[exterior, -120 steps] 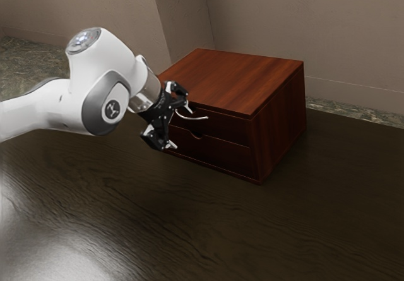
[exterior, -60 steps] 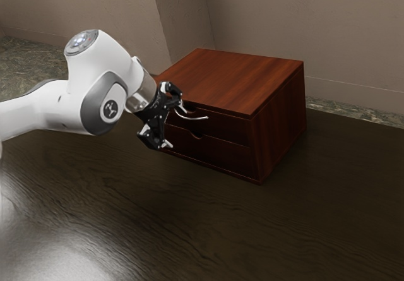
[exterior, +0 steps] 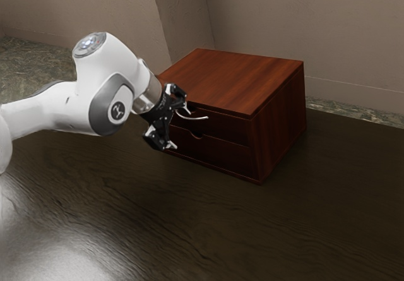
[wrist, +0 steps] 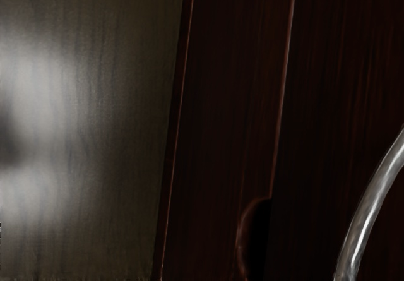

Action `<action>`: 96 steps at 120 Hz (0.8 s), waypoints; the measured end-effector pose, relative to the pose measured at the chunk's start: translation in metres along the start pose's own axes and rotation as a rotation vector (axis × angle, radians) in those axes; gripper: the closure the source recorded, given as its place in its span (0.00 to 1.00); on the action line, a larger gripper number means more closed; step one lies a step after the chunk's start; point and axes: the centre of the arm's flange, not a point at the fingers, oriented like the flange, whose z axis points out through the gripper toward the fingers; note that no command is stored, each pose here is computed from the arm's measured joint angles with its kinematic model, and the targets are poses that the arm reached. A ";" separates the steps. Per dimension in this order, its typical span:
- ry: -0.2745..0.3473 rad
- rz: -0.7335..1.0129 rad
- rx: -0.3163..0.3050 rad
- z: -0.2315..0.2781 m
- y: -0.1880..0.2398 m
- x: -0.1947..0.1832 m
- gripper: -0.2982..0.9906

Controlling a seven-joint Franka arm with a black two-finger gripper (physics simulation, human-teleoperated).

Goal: Pull the drawer handle with one arm to open the drawer

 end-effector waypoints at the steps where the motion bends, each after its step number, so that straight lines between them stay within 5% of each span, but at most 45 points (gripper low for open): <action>1: 0.000 0.002 0.002 0.001 0.000 -0.001 0.23; 43: 0.009 -0.011 0.002 0.008 0.000 0.008 0.25; 96: 0.007 -0.005 0.001 0.007 0.000 0.003 0.59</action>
